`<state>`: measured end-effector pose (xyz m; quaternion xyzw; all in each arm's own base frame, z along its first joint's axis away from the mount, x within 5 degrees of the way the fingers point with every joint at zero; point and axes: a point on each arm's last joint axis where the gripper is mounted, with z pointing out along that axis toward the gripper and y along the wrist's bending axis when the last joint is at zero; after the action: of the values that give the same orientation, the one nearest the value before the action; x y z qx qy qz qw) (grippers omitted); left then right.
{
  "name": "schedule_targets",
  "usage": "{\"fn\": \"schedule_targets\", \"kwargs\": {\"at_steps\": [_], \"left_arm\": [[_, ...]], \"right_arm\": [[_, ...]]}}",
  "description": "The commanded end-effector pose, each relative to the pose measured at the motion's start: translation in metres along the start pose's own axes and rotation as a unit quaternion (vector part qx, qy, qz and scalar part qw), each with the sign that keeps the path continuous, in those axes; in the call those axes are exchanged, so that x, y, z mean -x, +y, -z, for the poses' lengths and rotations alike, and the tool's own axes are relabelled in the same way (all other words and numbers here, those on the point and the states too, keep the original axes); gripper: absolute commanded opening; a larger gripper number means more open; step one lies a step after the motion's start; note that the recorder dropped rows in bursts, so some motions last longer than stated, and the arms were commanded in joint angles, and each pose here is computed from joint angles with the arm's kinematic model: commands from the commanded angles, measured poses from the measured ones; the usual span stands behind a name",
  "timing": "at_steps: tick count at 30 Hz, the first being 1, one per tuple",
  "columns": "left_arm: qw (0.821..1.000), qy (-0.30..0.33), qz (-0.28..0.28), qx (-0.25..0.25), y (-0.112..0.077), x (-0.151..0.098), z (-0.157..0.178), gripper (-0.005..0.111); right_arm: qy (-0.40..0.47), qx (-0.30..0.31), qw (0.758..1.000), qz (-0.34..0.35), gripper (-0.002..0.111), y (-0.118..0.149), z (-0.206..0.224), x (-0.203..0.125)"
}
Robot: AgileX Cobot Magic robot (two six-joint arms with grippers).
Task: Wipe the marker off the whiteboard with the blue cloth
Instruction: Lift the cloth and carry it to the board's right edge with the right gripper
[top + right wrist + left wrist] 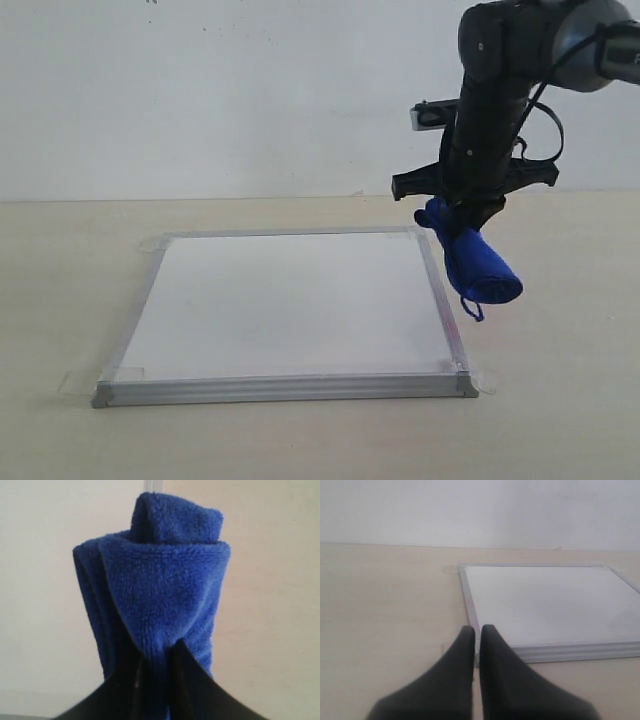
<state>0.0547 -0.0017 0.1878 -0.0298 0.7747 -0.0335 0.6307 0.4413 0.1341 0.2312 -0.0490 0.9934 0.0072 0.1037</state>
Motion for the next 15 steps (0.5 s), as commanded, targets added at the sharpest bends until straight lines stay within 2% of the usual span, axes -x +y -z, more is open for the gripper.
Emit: {"fn": "schedule_targets", "kwargs": {"at_steps": [1, 5, 15], "left_arm": [[1.0, -0.001, 0.0, -0.001, 0.0, -0.001, 0.0, 0.004], [1.0, -0.001, 0.0, -0.001, 0.0, -0.001, 0.0, 0.004], [1.0, -0.001, 0.0, -0.001, 0.0, -0.001, 0.0, 0.004]], "right_arm": [[0.002, 0.013, 0.999, -0.046, -0.001, -0.022, 0.001, 0.003], [0.005, 0.016, 0.997, -0.076, -0.001, -0.038, -0.001, 0.004], [0.013, 0.009, 0.999, -0.03, -0.001, -0.034, -0.024, 0.007]]}}
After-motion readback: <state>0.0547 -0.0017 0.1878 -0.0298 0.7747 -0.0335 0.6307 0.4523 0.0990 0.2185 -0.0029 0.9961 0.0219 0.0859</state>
